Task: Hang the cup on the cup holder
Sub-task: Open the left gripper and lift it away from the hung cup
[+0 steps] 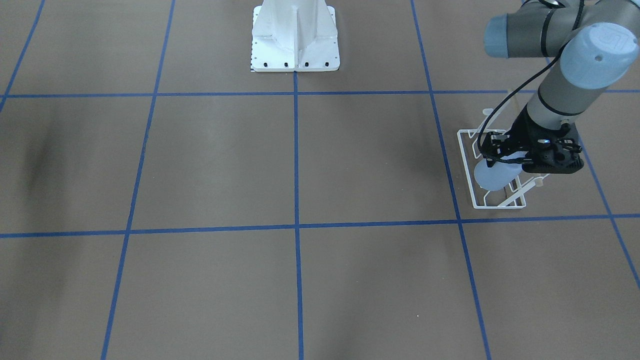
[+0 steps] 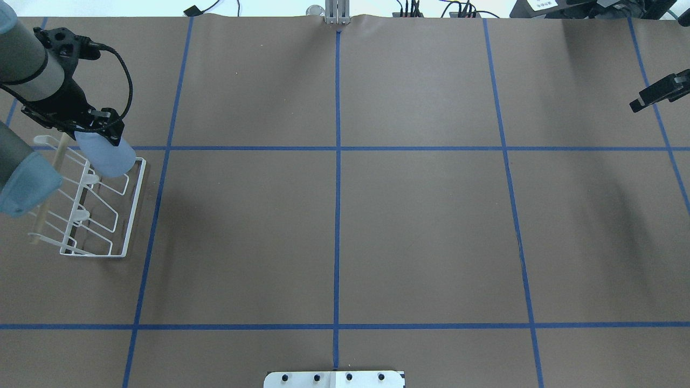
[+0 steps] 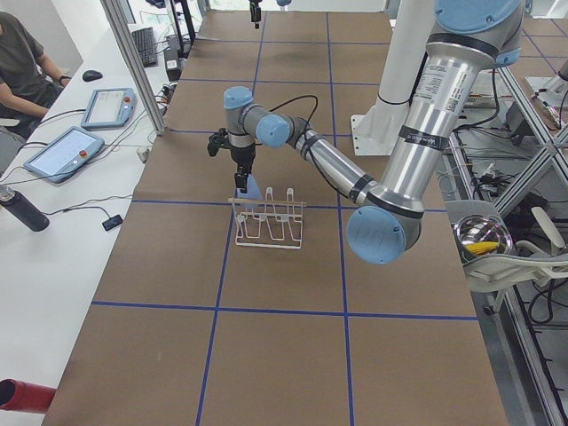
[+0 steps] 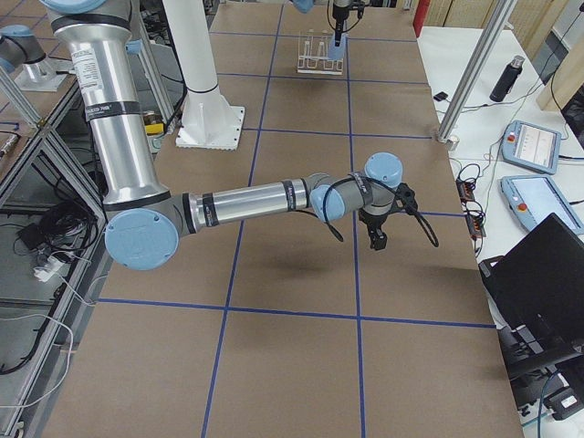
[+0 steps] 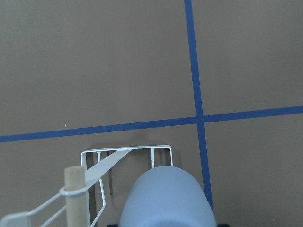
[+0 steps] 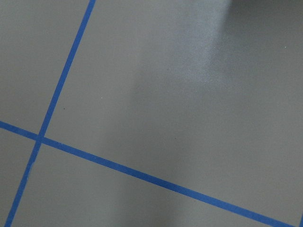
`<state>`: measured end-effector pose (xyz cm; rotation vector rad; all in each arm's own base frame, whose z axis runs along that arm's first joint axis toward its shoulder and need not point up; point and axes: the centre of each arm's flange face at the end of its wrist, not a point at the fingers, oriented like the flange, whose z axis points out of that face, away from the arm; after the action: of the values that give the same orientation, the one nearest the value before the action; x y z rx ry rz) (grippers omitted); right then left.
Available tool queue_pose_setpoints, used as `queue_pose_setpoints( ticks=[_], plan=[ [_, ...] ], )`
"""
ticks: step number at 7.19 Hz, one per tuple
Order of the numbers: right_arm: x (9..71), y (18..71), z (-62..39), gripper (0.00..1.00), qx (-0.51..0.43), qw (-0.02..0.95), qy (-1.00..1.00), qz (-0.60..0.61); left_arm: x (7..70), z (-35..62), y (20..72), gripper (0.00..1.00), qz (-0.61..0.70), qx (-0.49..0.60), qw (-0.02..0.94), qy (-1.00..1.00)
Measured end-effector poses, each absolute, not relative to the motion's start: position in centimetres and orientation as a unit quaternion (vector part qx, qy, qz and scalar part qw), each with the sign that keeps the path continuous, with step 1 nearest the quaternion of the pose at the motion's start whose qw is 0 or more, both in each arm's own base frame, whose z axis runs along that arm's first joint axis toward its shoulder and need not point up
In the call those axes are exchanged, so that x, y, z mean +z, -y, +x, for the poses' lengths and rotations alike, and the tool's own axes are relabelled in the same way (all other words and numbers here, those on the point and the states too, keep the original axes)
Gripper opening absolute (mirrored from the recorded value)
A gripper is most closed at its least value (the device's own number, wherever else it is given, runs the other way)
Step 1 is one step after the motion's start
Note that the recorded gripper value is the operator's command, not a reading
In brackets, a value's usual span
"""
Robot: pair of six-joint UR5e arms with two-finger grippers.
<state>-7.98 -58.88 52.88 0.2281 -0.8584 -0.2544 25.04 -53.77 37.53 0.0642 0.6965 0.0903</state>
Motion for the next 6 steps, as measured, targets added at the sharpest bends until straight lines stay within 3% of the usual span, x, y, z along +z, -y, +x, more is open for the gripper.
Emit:
queue_pose_setpoints(
  ticks=[6],
  plan=[
    [50.9,59.1,-8.1,1.0,-0.119,0.895,0.417,0.103,36.3,20.0,54.8,0.98,0.071,0.063,0.925,-0.367]
  ],
)
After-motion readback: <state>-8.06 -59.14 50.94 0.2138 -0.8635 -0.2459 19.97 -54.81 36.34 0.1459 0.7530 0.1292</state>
